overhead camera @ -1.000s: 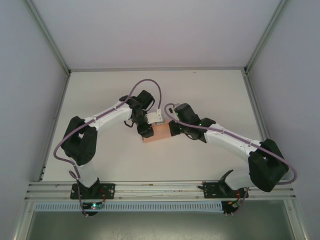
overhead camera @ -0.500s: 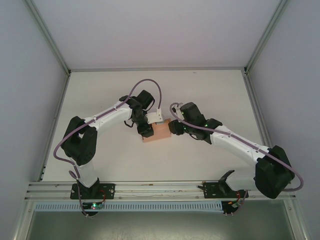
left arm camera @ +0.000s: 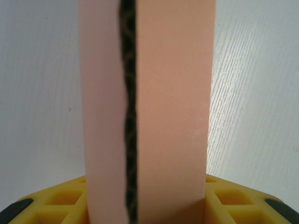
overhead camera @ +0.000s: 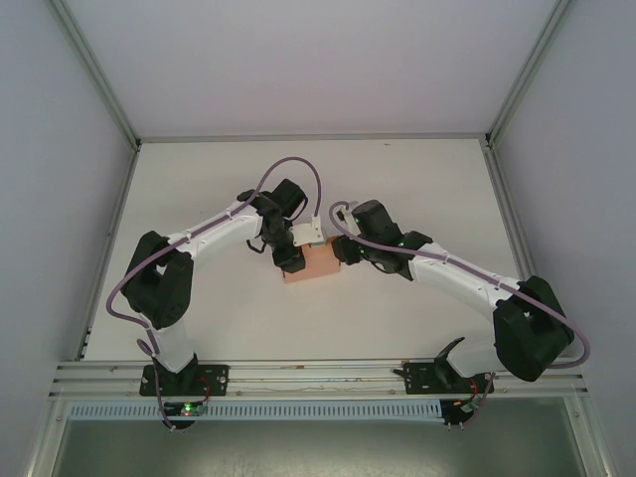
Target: Assemble paper box
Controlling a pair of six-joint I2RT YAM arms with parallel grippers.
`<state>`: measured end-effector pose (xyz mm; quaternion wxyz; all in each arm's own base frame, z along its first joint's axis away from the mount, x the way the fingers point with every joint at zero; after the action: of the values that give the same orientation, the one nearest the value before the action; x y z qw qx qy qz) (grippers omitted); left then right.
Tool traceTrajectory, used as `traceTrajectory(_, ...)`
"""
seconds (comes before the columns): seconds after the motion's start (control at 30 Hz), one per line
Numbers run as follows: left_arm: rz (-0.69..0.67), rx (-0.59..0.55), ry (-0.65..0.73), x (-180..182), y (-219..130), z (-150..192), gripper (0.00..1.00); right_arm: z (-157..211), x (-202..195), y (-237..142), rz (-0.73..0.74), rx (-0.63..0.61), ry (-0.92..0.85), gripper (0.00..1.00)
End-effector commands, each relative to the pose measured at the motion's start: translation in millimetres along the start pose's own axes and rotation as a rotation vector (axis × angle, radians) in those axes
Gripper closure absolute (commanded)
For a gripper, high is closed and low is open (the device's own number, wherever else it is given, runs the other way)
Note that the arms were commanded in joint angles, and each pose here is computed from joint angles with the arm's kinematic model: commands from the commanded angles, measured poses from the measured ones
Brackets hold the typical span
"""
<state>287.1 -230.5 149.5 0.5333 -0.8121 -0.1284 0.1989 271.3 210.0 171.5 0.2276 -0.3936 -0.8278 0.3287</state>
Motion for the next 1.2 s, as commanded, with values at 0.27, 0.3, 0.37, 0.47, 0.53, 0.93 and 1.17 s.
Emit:
traceTrajectory(0.27, 0.01, -0.02, 0.029, -2, -6, -8, 0.55, -13, -4, 4, -0.008, -0.028, -0.006, 0.98)
traceTrajectory(0.3, 0.005, -0.024, 0.027, -2, -6, -8, 0.54, -13, -3, 5, -0.013, -0.03, -0.004, 1.0)
traceTrajectory(0.37, -0.006, -0.038, 0.013, 0, -8, -12, 0.53, -10, -1, 7, -0.015, -0.024, 0.008, 1.0)
traceTrajectory(0.47, -0.036, -0.071, -0.011, 3, -13, -17, 0.44, -1, 1, 10, 0.025, -0.009, 0.006, 1.0)
traceTrajectory(0.53, -0.048, -0.088, -0.03, 3, -16, -19, 0.31, 4, 0, 11, 0.054, -0.002, 0.012, 1.0)
traceTrajectory(0.93, -0.234, -0.216, -0.28, 2, -52, -20, 0.0, 14, -2, 10, 0.112, 0.032, 0.016, 1.0)
traceTrajectory(1.17, -0.421, -0.201, -0.639, -5, -69, 16, 0.09, 13, 6, 8, 0.128, 0.039, 0.013, 1.0)
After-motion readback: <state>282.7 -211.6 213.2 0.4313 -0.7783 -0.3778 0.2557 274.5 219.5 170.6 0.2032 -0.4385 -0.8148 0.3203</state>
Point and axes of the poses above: each hand's point on the last joint's axis, 136 mm out from that joint toward the fingers, its own y axis out along the fingers, its own x axis along the line the jaws close on, z = x × y, the point moved 6 cm from there along -y, back along the fingers, and after that the axes turned 10 degrees about -y, right-handed, at the moved point
